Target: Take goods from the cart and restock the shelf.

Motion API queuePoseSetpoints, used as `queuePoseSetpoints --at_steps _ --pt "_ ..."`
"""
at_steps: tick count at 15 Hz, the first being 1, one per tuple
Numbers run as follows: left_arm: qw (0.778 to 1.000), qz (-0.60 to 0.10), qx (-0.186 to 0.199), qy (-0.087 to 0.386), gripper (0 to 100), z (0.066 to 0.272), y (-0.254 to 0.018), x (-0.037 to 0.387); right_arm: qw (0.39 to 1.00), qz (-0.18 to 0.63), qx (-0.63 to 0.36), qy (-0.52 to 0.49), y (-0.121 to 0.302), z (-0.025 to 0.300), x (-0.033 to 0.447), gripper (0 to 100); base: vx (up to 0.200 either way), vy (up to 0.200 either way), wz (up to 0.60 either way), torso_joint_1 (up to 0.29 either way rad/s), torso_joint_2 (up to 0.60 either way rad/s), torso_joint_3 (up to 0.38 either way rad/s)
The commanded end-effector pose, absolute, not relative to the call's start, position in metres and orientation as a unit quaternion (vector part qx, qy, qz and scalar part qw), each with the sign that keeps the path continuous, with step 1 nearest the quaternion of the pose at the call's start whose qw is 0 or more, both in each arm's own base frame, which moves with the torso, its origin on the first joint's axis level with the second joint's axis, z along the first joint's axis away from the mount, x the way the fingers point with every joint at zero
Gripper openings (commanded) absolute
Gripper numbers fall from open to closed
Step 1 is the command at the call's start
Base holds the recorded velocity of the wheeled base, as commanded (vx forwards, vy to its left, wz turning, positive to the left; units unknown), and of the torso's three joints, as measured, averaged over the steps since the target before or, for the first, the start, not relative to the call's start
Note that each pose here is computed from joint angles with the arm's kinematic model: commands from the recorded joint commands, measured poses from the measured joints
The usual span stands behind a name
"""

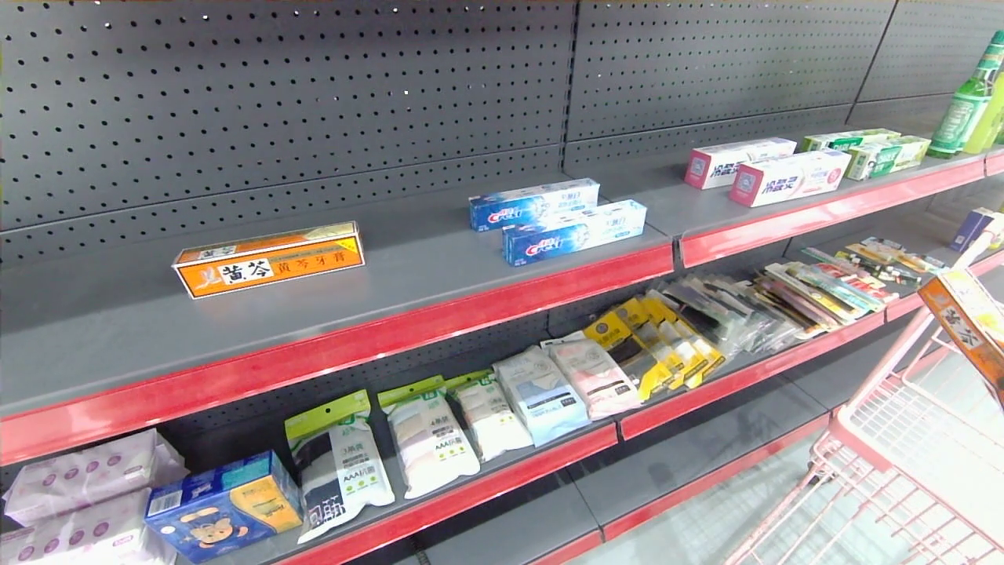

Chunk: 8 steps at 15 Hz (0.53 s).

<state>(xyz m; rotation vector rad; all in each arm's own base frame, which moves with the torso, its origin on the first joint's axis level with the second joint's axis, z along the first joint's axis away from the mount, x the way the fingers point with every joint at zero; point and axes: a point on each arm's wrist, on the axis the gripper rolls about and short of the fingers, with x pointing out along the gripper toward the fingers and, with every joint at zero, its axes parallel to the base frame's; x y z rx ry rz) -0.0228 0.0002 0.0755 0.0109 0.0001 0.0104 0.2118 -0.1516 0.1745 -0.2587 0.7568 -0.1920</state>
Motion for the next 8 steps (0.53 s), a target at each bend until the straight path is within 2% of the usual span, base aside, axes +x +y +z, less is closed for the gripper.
queuePoseSetpoints --at_steps 1,5,8 --pt "1.0 0.005 0.005 0.001 100 0.076 0.0 -0.023 0.94 -0.057 -0.142 0.305 -0.092 0.206 0.205 0 0.0 0.0 0.0 0.0 0.0 0.0" --pt "1.0 0.005 0.005 0.001 100 0.076 0.0 -0.023 0.962 0.068 -0.091 0.25 -0.013 0.215 0.181 0 0.0 0.0 0.0 0.0 0.0 0.0" --pt "1.0 0.005 0.005 0.001 100 0.076 0.0 -0.023 0.968 0.102 -0.12 0.195 0.017 0.226 0.142 0 0.0 0.0 0.0 0.0 0.0 0.0"
